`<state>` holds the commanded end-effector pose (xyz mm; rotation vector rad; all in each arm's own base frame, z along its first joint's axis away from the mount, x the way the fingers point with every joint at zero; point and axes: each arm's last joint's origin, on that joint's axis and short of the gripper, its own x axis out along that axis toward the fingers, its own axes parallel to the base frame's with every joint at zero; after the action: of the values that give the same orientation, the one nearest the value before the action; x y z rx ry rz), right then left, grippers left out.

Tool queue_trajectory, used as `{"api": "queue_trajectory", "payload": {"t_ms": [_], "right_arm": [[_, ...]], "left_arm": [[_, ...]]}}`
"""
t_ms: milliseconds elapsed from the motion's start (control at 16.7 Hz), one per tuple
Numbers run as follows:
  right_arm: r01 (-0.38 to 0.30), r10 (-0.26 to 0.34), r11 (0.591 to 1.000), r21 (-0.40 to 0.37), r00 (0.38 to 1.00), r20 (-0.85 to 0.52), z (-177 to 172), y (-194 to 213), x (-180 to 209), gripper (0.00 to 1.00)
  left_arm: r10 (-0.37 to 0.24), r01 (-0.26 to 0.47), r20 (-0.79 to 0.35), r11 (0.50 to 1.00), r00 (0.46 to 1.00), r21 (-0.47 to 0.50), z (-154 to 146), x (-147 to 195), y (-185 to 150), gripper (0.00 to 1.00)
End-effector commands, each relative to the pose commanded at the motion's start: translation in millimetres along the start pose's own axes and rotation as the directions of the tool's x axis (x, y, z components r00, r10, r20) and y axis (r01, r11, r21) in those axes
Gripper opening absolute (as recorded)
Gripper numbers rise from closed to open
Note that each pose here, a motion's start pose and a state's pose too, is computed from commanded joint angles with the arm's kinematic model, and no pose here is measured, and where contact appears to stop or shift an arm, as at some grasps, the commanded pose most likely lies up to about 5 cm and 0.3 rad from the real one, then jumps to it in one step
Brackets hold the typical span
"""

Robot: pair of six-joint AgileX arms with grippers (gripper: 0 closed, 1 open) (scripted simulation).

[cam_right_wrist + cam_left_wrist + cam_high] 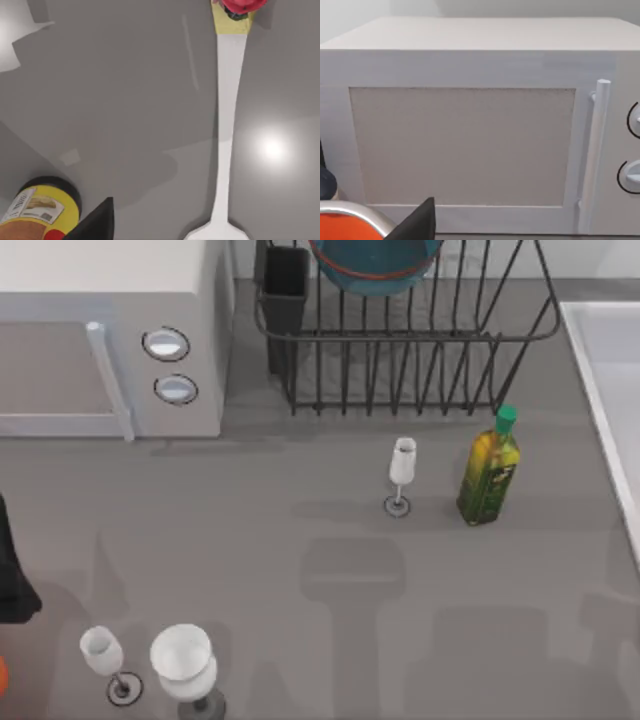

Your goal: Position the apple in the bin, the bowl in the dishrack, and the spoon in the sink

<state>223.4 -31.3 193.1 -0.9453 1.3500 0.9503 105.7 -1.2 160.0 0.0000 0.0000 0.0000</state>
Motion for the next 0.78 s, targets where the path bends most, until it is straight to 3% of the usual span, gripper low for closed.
{"api": "queue_trajectory", "payload": {"t_ms": [360,780], "right_arm": [[-0.001,0.001,1.0,-0.003,1.0,0.0,-0.9,-0.7,7.5,1.0],[0.006,-0.006,1.0,-0.004,1.0,0.006,0.1,-7.3,73.1,1.0]], "left_arm": [[0.0,0.0,0.0,1.0,1.0,0.0,0.0,0.0,0.0,1.0],[0.0,0.0,0.0,1.0,1.0,0.0,0.0,0.0,0.0,1.0]]}}
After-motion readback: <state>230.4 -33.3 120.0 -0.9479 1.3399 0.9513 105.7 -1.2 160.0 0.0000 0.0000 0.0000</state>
